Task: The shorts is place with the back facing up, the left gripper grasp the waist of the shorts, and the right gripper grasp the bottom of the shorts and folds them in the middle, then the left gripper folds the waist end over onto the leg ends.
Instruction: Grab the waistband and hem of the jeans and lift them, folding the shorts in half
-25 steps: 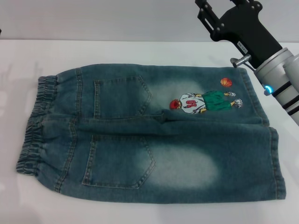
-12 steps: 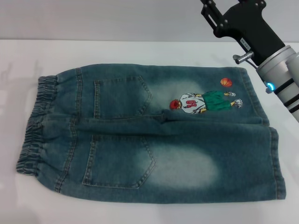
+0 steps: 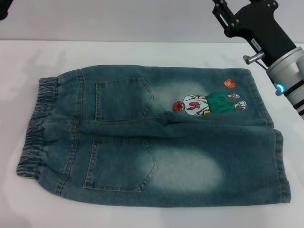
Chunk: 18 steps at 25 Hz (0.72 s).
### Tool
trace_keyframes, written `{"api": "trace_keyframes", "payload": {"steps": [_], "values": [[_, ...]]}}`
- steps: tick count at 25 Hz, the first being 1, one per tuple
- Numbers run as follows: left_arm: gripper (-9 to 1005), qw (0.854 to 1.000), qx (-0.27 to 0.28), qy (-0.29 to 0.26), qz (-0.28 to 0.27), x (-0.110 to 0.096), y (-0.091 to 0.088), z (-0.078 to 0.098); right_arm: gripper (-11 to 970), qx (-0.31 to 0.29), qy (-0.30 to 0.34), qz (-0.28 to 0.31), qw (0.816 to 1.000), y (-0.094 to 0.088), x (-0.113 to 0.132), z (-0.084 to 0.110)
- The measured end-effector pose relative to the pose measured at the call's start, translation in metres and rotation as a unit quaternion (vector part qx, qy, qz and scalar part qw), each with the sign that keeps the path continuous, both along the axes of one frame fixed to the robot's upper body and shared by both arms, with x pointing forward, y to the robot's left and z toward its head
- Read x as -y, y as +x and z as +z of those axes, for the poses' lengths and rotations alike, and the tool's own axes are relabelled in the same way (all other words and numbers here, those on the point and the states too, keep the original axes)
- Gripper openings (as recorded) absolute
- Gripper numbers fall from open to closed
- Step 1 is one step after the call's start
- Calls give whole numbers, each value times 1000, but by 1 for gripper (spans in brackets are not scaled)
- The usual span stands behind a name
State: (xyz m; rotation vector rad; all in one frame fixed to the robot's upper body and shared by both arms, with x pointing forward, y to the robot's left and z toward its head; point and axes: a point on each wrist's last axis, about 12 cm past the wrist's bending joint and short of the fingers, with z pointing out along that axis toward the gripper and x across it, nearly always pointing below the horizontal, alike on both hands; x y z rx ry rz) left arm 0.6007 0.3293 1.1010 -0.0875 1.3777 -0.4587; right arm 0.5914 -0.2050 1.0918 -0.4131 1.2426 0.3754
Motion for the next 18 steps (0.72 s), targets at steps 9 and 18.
{"api": "trace_keyframes", "payload": {"steps": [9,18], "values": [[767,990,-27,-42,-135,0,15,34,548,1,6,-14,1000,2,6,2],[766,951,-103,-45,-287,-15,8,71,548,3,7,-18,1000,4,9,3]]}}
